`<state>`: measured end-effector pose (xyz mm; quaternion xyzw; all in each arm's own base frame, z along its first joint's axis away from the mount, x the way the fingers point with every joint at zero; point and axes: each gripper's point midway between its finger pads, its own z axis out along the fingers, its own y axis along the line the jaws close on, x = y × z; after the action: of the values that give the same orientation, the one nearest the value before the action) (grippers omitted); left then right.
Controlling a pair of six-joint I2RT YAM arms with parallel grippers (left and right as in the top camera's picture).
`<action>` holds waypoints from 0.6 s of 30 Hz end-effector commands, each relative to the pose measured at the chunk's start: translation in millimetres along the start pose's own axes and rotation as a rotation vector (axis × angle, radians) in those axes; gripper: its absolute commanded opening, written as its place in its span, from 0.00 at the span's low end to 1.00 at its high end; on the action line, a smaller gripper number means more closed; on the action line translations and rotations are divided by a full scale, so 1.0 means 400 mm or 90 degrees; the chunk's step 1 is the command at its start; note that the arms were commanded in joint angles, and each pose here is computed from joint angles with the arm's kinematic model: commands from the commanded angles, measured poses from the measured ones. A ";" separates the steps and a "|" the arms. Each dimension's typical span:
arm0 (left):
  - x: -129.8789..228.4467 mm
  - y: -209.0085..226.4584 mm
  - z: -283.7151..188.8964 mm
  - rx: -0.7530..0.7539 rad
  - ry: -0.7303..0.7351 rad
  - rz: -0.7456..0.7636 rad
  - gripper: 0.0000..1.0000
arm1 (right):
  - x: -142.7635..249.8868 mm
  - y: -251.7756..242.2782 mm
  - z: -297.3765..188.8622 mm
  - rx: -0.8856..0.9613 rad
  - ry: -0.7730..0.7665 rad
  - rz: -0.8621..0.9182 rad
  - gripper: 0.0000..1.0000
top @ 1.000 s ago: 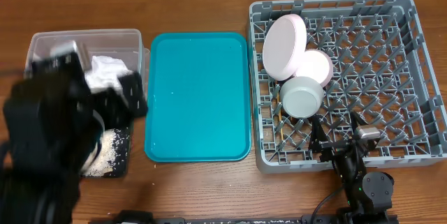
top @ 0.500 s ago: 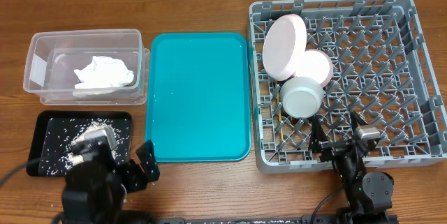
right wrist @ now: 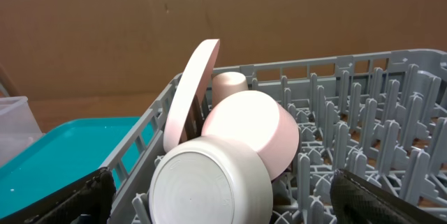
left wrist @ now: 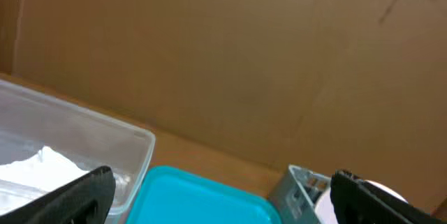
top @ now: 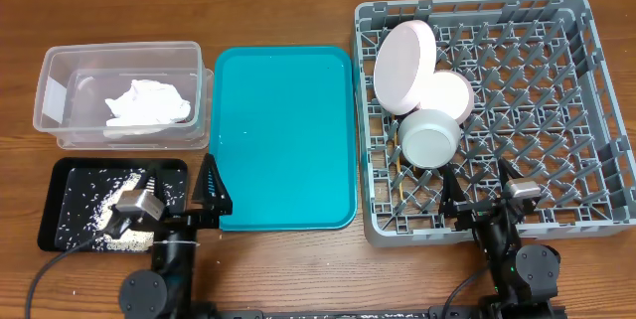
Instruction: Sort waste into correct bins and load items into the dishwasher
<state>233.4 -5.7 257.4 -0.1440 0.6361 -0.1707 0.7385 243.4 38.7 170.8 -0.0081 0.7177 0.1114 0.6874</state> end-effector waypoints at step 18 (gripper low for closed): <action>0.221 0.127 -0.006 -0.038 0.138 0.246 1.00 | 0.001 -0.002 0.000 0.000 -0.005 -0.002 1.00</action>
<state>246.4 3.6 155.2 -0.0797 0.7319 -0.0635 0.6738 243.4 38.7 170.9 -0.0079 0.7175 0.1113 0.6875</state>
